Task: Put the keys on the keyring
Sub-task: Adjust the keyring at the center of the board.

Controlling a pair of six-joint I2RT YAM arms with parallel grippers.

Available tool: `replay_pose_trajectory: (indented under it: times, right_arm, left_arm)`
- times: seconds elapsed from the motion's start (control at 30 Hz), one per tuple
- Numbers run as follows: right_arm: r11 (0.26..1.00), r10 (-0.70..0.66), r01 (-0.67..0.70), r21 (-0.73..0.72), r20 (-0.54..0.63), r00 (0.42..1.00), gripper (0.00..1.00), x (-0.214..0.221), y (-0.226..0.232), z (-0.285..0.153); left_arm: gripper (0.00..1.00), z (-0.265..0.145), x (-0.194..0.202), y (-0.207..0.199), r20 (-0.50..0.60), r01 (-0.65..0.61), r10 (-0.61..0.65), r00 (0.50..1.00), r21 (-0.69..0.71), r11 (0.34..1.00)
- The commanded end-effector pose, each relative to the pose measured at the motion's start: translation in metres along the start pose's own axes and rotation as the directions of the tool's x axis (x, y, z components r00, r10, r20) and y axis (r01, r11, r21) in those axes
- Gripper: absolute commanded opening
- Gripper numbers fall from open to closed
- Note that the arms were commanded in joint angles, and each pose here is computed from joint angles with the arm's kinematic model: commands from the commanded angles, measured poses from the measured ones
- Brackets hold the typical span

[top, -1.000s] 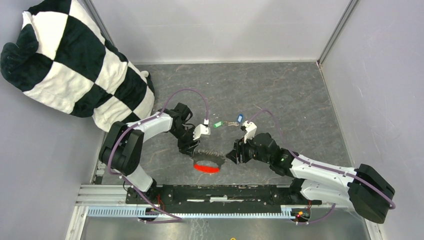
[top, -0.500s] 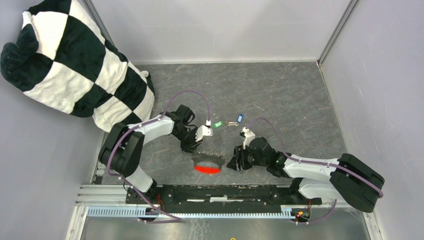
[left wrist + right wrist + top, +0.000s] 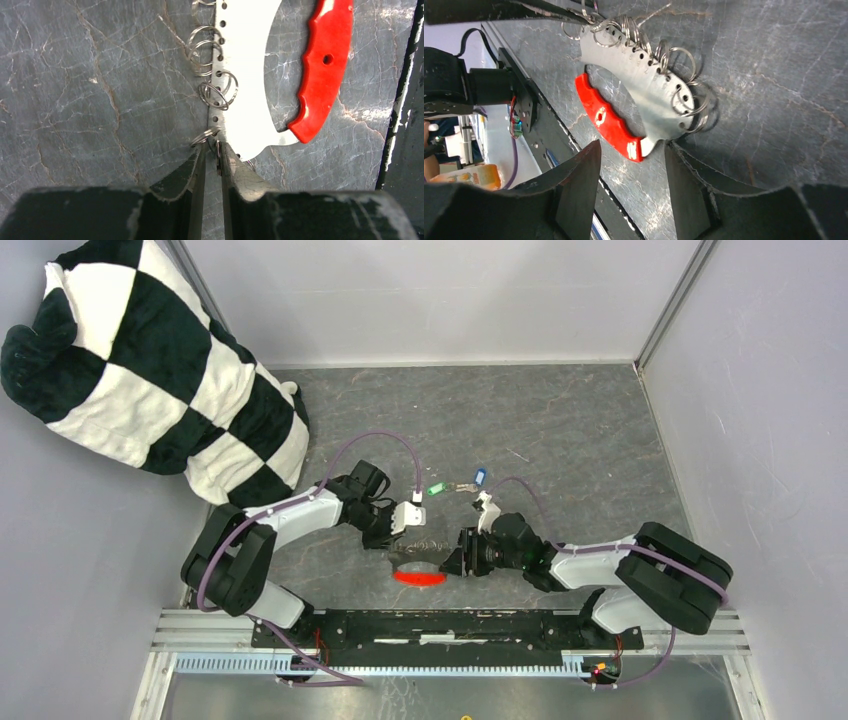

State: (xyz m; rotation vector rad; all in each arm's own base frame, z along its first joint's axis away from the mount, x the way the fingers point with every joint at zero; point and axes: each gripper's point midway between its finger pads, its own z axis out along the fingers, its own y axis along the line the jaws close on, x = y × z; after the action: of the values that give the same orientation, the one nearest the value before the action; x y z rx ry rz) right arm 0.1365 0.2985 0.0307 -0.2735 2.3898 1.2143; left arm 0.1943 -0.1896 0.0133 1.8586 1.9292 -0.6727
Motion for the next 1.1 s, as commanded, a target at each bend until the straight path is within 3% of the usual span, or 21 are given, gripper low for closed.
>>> replay_pose_trajectory:
  times: [0.0, 0.23, 0.5, 0.7, 0.87, 1.07]
  right_arm:
    - [0.996, 0.039, -0.034, -0.083, 0.055, 0.998, 0.56, -0.019, 0.022, 0.006]
    - [0.988, 0.067, -0.047, -0.146, 0.132, 0.989, 0.48, -0.037, 0.038, 0.002]
    - [0.982, 0.115, -0.080, -0.173, 0.202, 0.973, 0.50, -0.054, 0.043, 0.003]
    - [0.978, 0.100, -0.047, -0.202, 0.265, 0.959, 0.50, -0.079, 0.053, 0.004]
    - [0.991, 0.055, -0.014, -0.136, 0.305, 0.951, 0.53, -0.104, 0.040, 0.006]
    - [1.000, 0.019, -0.016, -0.014, 0.251, 0.968, 0.58, -0.100, 0.002, 0.002]
  left_arm:
    - [0.22, 0.012, 0.027, -0.013, -0.083, 0.018, -0.017, 0.996, 0.016, 1.000]
    - [0.20, 0.012, 0.023, -0.014, -0.070, 0.049, -0.047, 0.996, 0.022, 0.999]
    - [0.17, 0.006, 0.008, -0.031, -0.039, 0.152, -0.149, 0.988, 0.100, 0.983]
    - [0.15, 0.001, 0.001, -0.034, -0.010, 0.138, -0.138, 0.990, 0.112, 0.984]
    - [0.15, -0.001, -0.008, -0.028, 0.014, 0.116, -0.118, 0.993, 0.103, 0.988]
    - [0.15, -0.014, -0.018, -0.020, 0.030, 0.098, -0.101, 0.994, 0.079, 0.992]
